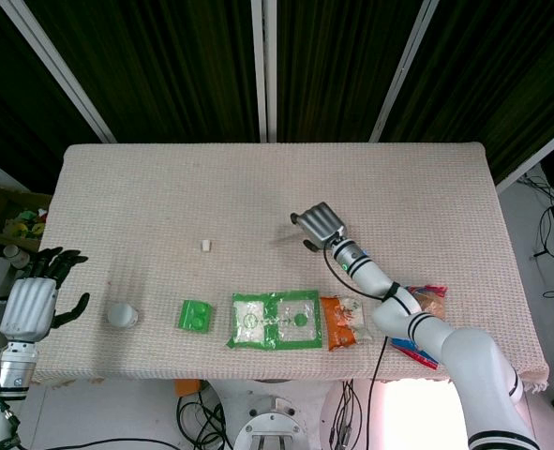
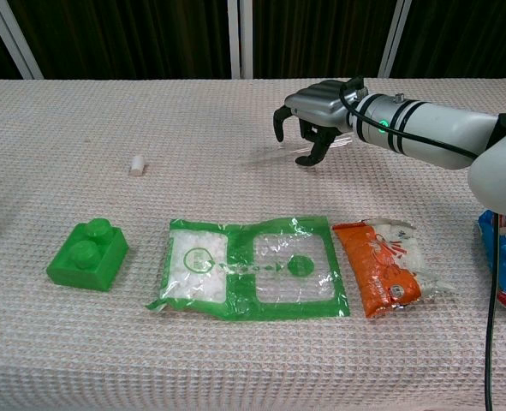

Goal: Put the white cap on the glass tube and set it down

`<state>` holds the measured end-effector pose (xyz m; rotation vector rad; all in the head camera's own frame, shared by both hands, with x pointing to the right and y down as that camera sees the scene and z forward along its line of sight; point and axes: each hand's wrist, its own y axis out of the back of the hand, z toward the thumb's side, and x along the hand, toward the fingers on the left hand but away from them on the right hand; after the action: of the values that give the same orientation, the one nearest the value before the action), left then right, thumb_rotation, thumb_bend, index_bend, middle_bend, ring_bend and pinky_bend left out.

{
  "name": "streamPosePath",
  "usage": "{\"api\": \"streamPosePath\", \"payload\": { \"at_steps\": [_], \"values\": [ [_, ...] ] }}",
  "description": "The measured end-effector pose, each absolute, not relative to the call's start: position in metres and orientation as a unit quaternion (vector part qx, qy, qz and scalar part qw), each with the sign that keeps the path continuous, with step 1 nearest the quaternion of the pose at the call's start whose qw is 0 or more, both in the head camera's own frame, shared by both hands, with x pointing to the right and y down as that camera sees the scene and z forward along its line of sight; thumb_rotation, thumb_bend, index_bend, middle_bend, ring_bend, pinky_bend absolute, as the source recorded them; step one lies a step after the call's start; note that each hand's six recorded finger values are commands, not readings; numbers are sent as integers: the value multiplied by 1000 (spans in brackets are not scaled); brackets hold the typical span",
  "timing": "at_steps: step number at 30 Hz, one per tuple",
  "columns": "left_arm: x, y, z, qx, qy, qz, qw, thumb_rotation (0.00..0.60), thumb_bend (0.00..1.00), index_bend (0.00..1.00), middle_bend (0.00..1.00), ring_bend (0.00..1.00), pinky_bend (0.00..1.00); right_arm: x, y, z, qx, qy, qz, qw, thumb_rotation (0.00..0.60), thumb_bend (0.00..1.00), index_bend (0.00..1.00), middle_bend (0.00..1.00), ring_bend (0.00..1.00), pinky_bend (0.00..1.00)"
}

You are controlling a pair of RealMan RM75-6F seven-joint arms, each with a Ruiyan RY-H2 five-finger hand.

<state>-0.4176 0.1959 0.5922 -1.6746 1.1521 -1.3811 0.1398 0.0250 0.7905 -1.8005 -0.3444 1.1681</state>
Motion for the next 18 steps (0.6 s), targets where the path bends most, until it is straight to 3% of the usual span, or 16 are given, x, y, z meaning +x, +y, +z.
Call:
{"api": "streamPosePath", "payload": {
  "at_steps": [18],
  "values": [
    [-421,202,590,-638,445,-535,330,600,330,255,189,106,107,149,23,793,-727,-136,483,469,600,367,443,966,1000,1000]
  ]
}}
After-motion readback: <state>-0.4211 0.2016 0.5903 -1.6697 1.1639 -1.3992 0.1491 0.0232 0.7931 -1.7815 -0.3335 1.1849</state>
